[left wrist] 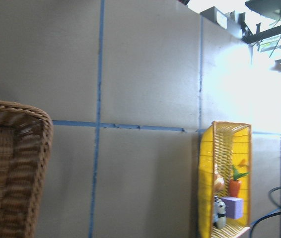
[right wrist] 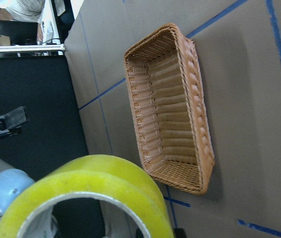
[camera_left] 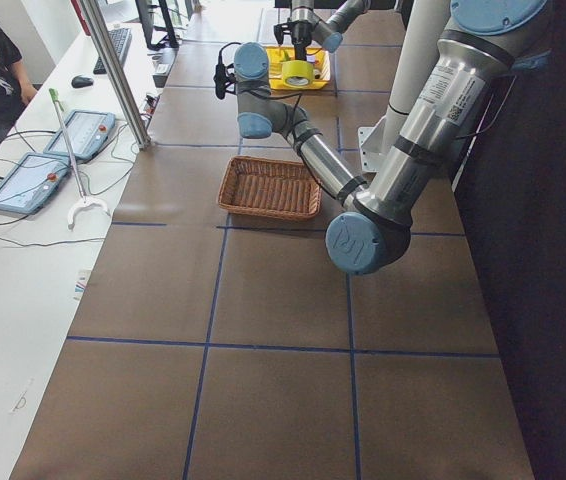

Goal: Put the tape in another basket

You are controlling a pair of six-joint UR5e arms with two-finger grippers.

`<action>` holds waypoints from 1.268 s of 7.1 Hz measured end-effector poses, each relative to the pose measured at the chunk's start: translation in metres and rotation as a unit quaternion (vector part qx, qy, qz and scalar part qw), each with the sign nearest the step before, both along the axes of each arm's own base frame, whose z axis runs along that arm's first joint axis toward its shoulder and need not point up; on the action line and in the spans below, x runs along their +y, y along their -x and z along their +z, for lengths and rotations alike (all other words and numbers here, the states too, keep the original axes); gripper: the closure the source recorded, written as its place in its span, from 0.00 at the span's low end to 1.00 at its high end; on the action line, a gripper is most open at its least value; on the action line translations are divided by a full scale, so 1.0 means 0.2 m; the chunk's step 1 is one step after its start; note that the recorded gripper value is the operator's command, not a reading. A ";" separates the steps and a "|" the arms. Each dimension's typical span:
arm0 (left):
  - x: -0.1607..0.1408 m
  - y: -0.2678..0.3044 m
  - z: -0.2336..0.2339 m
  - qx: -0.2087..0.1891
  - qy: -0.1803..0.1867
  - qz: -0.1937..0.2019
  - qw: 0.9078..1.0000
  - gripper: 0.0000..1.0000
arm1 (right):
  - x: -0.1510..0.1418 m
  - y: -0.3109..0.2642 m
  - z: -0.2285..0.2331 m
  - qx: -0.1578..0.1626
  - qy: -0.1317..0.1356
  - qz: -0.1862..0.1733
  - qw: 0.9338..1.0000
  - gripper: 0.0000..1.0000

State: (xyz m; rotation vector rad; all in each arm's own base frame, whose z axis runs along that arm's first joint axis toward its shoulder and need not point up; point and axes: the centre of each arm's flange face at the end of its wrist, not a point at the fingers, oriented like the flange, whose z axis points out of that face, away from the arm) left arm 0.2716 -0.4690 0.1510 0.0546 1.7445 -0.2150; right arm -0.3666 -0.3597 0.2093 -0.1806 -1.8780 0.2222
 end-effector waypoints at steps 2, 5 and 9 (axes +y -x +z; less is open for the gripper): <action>0.15 -0.01 -0.08 0.111 0.020 0.009 0.994 0.02 | 0.03 -0.06 -0.05 -0.066 0.016 0.000 0.998 1.00; 0.46 -0.10 -0.21 0.251 0.024 0.028 0.967 0.02 | 0.04 -0.08 -0.15 -0.110 0.008 0.003 0.994 1.00; 0.56 -0.13 -0.22 0.294 0.016 0.039 0.955 0.01 | 0.05 -0.08 -0.22 -0.128 0.005 -0.006 0.992 1.00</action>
